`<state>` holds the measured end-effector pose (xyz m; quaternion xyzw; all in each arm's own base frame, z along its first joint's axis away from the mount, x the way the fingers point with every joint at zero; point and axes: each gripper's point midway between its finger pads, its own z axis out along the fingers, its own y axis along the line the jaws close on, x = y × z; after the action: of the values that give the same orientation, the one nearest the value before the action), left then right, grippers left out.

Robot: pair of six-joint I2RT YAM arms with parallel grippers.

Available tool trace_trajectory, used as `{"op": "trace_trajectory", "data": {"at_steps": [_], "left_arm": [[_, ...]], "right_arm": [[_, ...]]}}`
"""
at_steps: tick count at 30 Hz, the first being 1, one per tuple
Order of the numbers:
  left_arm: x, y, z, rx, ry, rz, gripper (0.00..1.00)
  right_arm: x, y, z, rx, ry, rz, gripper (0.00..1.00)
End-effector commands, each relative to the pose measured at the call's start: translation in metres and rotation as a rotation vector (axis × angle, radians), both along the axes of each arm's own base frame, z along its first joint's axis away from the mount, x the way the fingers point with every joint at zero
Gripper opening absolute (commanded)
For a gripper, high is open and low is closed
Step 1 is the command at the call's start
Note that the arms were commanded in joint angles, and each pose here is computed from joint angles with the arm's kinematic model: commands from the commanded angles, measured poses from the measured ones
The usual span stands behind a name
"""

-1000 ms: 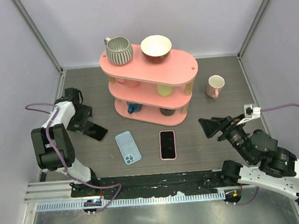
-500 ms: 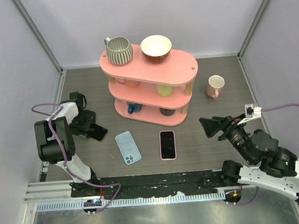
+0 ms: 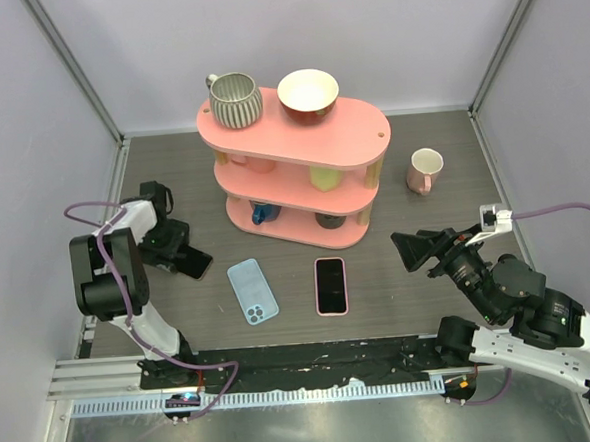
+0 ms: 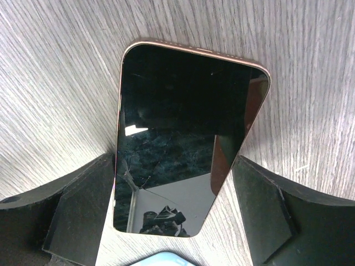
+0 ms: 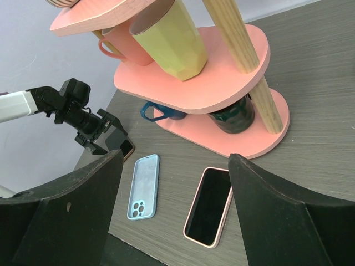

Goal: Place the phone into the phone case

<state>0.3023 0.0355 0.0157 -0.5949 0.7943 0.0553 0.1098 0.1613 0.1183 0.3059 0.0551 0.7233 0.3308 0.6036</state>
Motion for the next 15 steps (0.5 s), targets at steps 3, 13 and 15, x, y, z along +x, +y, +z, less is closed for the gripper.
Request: {"op": "trace_trajectory", "data": {"at_steps": [3,13,15], "left_arm": [[-0.014,0.001,-0.011,0.031,0.07,-0.022,0.81],[-0.032,0.001,0.0,0.058,0.083,-0.155,0.66],[-0.036,-0.004,0.006,0.048,0.073,-0.178,0.59]], "right_arm": [[0.002,-0.002,0.013,0.043,-0.015,-0.017,0.83],[0.003,0.01,0.005,0.034,0.009,0.006,0.83],[0.004,0.013,0.004,0.037,0.01,0.008,0.83]]}}
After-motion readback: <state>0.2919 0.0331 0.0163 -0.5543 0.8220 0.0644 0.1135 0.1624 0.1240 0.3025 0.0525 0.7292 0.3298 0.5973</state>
